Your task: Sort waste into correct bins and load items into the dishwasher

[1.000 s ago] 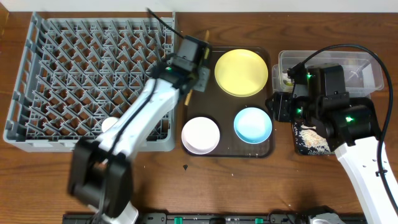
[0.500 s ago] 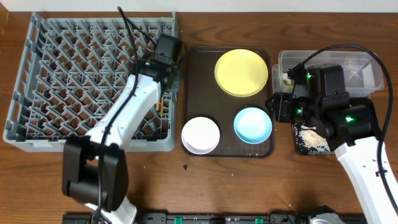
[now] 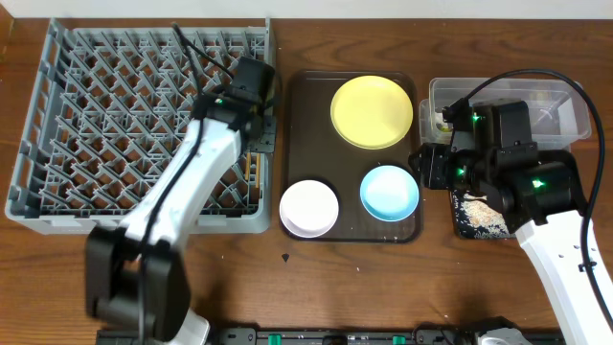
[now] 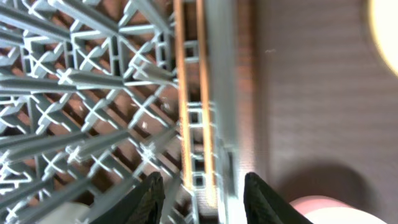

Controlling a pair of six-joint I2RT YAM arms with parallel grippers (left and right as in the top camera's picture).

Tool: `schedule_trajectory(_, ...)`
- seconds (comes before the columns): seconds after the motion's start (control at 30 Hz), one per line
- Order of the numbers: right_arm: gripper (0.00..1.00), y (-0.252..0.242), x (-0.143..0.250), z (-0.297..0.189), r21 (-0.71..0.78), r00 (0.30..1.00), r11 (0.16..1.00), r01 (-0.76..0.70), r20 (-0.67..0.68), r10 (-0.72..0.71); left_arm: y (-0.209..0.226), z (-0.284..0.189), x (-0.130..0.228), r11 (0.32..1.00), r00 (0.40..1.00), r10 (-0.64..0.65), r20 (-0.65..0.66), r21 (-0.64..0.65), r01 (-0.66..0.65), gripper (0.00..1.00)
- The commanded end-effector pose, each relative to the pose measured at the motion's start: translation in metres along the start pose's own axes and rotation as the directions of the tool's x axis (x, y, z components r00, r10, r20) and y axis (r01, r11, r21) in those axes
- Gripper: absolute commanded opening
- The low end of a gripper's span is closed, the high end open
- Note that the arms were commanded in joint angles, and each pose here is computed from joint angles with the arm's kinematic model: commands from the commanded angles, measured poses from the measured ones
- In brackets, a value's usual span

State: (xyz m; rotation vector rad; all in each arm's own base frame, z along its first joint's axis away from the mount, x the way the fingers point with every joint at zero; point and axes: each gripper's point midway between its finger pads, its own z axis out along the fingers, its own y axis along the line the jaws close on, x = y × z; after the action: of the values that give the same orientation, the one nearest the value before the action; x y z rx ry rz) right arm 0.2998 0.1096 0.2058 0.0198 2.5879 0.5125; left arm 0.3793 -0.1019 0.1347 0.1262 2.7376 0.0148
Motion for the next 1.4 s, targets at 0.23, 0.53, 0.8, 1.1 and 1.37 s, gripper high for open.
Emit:
schedule_trajectory(0.23, 0.55, -0.002, -0.001, 0.001, -0.002, 1.000, 1.000, 0.002, -0.002, -0.002, -0.105, -0.090, 0.025, 0.879, 0.992, 0.118, 0.053, 0.459, -0.129, 0.46)
schedule_trajectory(0.53, 0.59, -0.002, -0.001, 0.001, -0.002, 1.000, 1.000, 0.002, -0.003, -0.002, -0.152, -0.063, 0.058, 0.879, 0.986, 0.153, -0.058, 0.465, -0.109, 0.46)
schedule_trajectory(0.8, 0.61, -0.002, -0.001, 0.001, -0.002, 1.000, 1.000, 0.002, -0.003, -0.002, -0.205, 0.008, 0.081, 0.878, 0.970, 0.187, -0.156, 0.470, -0.094, 0.46)
schedule_trajectory(1.1, 0.61, -0.002, 0.000, 0.001, -0.002, 1.000, 1.000, 0.001, -0.006, -0.001, -0.226, 0.072, 0.102, 0.886, 0.950, 0.226, -0.217, 0.451, -0.108, 0.46)
schedule_trajectory(1.37, 0.61, -0.002, 0.001, 0.001, -0.001, 1.000, 1.000, 0.001, -0.008, -0.001, -0.230, 0.074, 0.096, 0.881, 0.956, 0.221, -0.192, 0.461, -0.111, 0.08)
